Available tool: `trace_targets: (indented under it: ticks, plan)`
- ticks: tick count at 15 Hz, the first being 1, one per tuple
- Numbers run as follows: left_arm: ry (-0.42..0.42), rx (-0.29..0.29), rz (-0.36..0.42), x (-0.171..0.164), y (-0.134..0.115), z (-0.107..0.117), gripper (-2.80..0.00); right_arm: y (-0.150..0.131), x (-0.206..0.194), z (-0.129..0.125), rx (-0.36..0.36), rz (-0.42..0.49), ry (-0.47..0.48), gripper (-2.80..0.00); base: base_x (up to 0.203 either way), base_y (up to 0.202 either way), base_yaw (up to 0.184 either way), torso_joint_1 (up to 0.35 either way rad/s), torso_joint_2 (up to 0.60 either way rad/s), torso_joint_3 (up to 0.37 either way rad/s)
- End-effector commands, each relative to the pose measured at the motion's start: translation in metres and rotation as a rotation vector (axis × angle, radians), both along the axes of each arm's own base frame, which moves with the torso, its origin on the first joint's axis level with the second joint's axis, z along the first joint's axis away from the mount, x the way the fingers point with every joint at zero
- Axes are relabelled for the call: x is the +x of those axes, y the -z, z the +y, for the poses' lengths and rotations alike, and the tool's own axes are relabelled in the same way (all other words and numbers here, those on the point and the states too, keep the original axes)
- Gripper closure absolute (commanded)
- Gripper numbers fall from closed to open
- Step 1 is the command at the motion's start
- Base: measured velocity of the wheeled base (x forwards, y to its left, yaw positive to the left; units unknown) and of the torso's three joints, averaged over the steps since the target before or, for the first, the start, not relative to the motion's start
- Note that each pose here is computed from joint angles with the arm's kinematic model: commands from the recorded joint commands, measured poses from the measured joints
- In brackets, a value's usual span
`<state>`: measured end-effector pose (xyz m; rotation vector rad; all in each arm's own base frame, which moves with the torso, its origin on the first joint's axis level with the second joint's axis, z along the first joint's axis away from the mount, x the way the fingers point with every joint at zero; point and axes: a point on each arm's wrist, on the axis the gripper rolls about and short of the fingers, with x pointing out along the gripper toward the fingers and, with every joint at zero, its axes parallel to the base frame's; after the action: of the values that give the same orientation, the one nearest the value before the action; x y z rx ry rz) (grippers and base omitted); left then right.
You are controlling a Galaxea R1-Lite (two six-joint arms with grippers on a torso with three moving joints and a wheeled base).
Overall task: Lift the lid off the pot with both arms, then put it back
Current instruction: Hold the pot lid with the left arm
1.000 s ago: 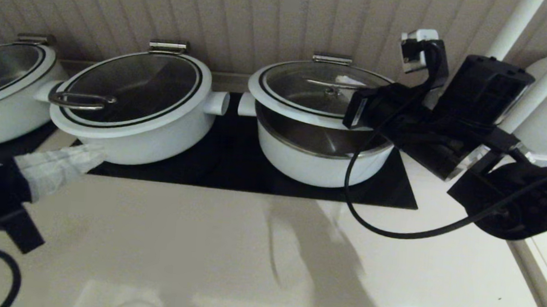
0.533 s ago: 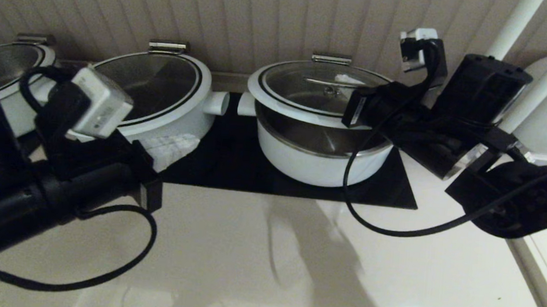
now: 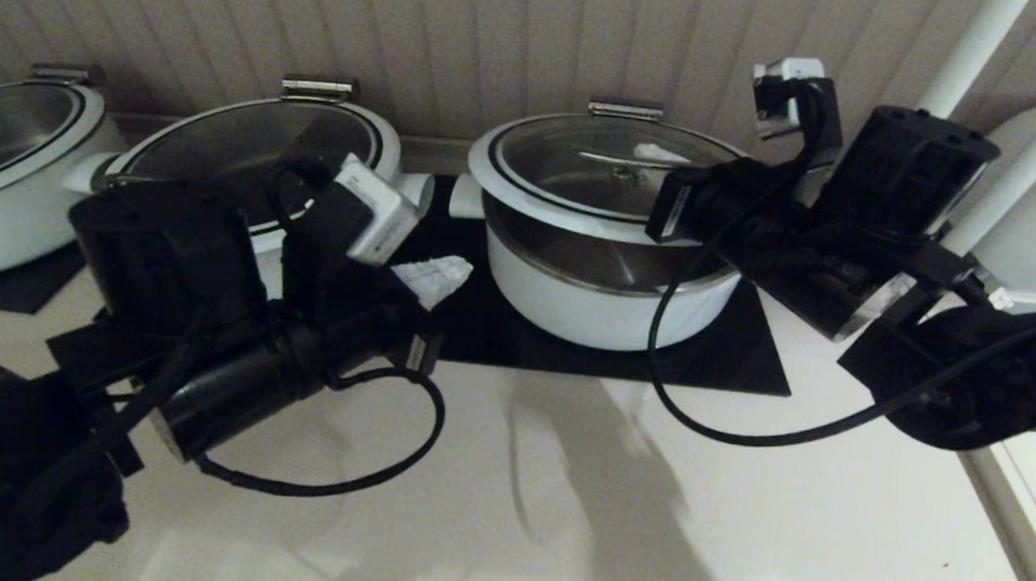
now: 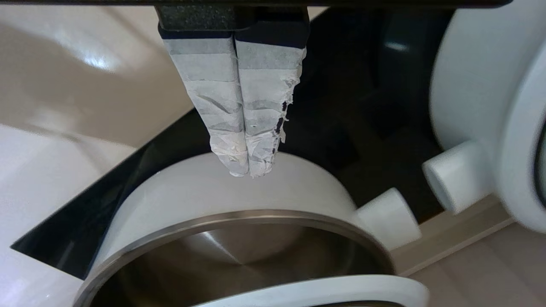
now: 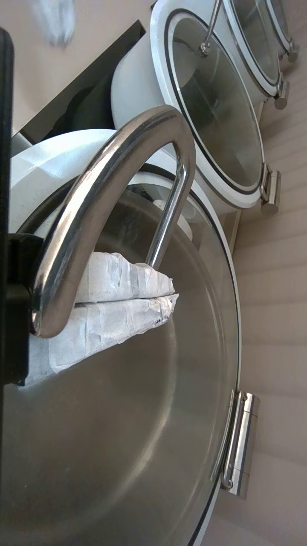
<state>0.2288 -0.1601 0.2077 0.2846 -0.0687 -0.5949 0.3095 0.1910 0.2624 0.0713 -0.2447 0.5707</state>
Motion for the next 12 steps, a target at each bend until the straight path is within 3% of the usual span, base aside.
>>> trace_targets:
  ticks: [1,6,12]
  plan:
    - [0.005,0.016,0.019,0.009,0.012,-0.009,0.0,0.0,0.0,0.0,0.002,-0.003,0.001,0.0,0.0,0.0,0.0,0.0,0.0,0.0]
    - [-0.034,0.001,-0.009,0.02,0.016,-0.019,0.0,-0.005,0.002,0.001,0.01,-0.016,0.005,0.0,0.0,0.0,0.0,0.0,0.0,0.0]
    - [-0.098,-0.058,-0.091,0.047,-0.007,-0.037,0.0,-0.005,0.001,0.001,0.013,-0.018,0.005,0.0,0.0,0.0,0.0,0.0,0.0,0.0]
